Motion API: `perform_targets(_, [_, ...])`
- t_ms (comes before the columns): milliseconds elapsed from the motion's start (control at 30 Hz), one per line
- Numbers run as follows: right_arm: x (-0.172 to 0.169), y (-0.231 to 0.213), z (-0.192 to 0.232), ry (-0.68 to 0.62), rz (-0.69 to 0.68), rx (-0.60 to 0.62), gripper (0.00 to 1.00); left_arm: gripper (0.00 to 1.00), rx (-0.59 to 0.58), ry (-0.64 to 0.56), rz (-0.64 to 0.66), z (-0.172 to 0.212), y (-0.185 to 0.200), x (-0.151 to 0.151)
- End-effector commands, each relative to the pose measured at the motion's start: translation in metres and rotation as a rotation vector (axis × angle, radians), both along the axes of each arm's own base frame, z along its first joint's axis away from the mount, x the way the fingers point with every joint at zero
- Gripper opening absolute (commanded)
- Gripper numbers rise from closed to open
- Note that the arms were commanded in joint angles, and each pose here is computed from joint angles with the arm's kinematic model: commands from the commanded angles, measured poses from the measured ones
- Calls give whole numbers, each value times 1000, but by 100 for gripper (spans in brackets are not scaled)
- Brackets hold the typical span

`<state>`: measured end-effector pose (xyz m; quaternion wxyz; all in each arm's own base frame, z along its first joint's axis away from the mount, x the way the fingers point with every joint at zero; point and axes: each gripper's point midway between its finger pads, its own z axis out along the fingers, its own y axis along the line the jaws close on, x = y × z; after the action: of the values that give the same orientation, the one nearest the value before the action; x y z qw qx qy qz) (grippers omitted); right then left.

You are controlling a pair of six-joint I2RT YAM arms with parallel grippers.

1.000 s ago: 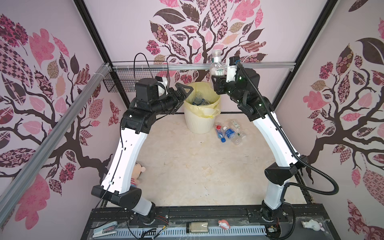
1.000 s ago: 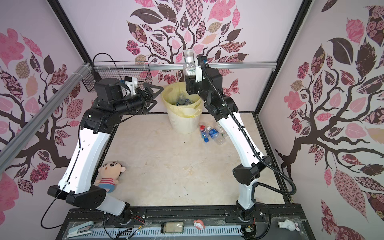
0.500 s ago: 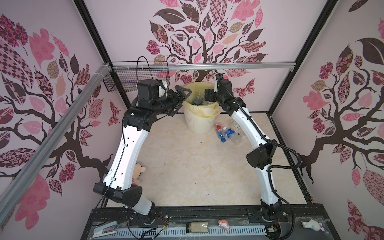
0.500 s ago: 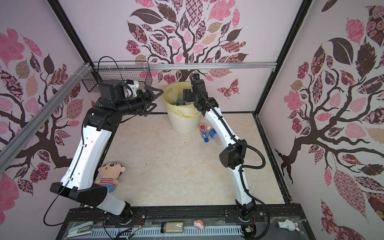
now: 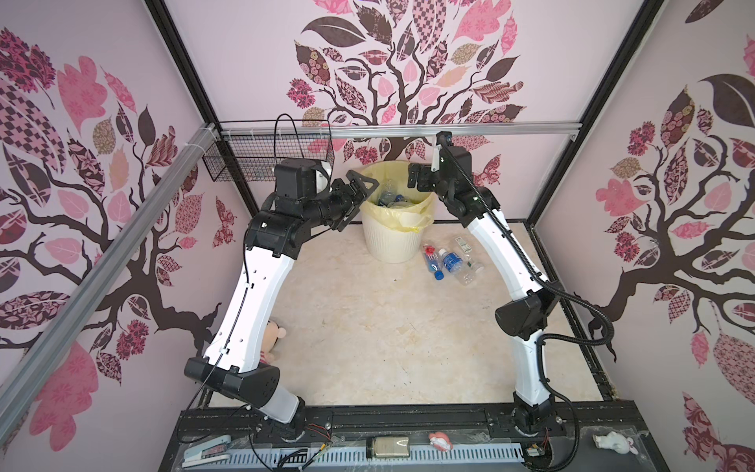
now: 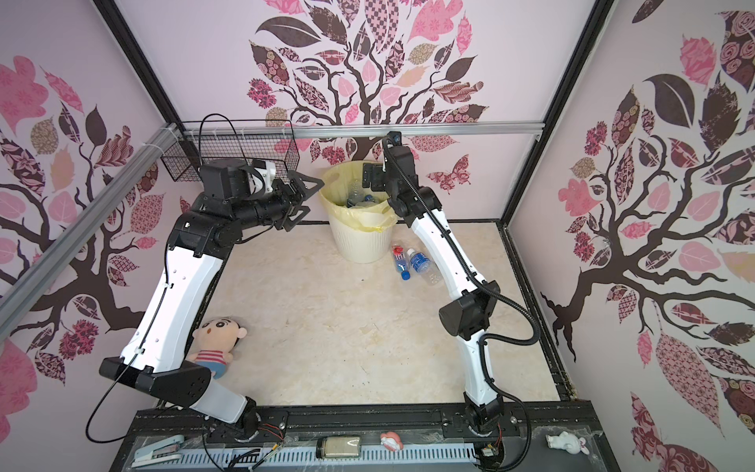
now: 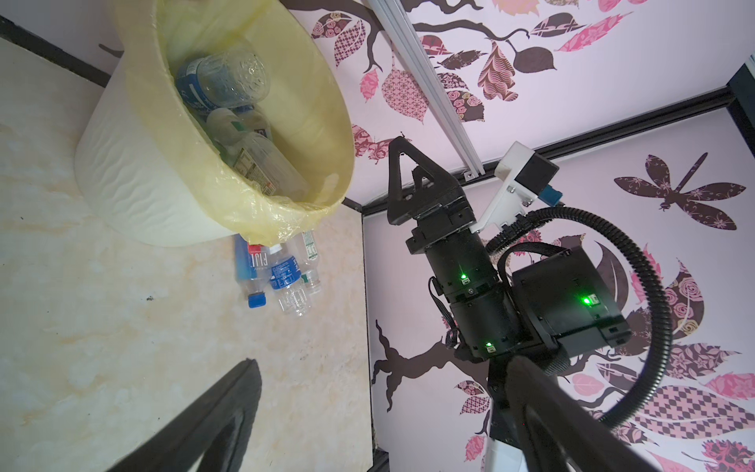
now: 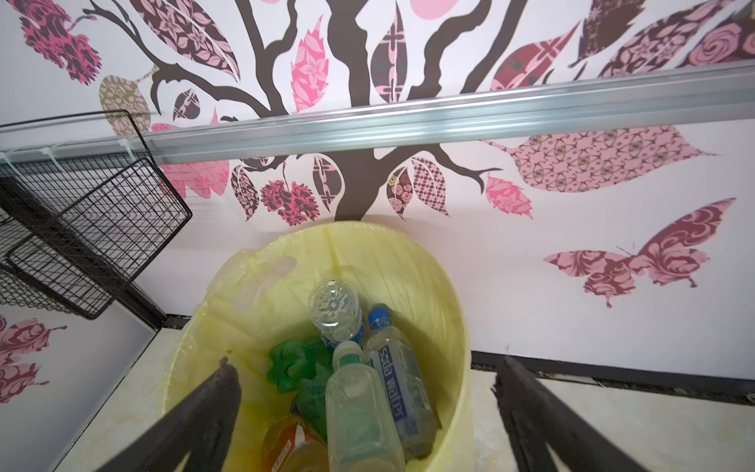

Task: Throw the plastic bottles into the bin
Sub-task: 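Open right gripper over the bin to drop the green-label bottle, then lower right gripper onto the flat clear green-label bottle and close it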

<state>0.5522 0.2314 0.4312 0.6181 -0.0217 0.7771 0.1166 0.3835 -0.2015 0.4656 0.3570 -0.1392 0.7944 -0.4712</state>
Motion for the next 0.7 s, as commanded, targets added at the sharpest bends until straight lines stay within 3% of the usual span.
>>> perform_targets(0, [-26,-23,18,-9,-53,-14,100,97,34,3,-7,-15,-11,4])
perform_targets(267, [-60,-50,-60,121,-86,-121,100,97,50,74,-51,-54,-36,2])
perform_targets(667, [-95,-120,-209,422,-173,-157,99,97,47,156,-111,-95,-58,-15])
